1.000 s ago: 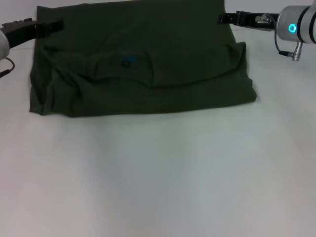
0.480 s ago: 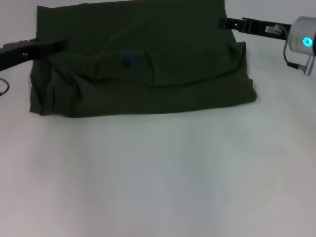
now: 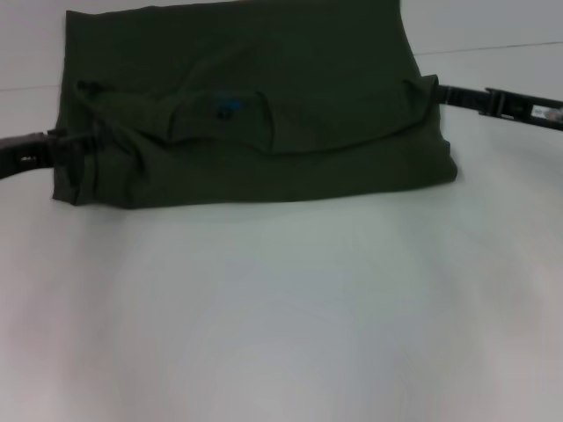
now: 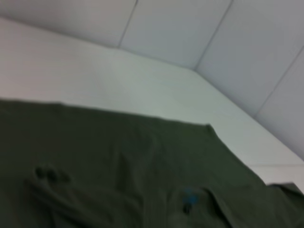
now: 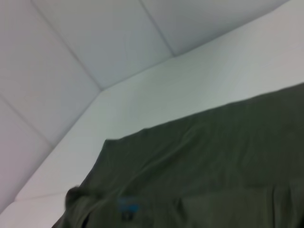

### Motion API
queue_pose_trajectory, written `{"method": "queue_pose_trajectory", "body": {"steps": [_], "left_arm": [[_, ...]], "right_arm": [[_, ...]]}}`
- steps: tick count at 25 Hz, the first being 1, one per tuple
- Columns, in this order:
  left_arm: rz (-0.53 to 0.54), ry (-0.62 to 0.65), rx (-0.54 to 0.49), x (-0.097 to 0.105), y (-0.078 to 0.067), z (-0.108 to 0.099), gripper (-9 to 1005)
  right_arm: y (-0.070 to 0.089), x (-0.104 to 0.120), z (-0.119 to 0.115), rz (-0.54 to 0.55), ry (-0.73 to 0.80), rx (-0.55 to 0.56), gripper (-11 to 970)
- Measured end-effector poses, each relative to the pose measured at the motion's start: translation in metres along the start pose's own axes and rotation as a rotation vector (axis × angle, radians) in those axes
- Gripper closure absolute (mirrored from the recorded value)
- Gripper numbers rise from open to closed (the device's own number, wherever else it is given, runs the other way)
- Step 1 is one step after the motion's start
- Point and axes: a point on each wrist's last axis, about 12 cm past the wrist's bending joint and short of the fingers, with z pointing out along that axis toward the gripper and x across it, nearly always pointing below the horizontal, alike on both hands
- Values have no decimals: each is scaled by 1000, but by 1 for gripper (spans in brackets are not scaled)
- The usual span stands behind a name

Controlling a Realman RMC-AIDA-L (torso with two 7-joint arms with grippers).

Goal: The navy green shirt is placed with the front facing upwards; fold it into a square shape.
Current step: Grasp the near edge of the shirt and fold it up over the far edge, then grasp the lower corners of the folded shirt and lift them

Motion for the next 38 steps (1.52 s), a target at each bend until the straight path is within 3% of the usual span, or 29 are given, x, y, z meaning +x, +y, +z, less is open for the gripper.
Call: {"method": "queue_pose_trajectory", "body": {"steps": [6, 14, 24, 38], "left_arm": [[52, 91, 22, 14, -3, -3, 77], [99, 163, -57, 25, 6, 1, 77], [221, 193, -193, 26, 18, 10, 76], [320, 215, -257, 22, 14, 38, 80]], "right_arm": [[-9, 11, -37, 28, 39, -59, 182], [-14, 18, -71, 99, 35, -111, 183], [-12, 29, -73, 135, 34, -135, 182], [-10, 27, -69, 141, 18, -144, 183]]}}
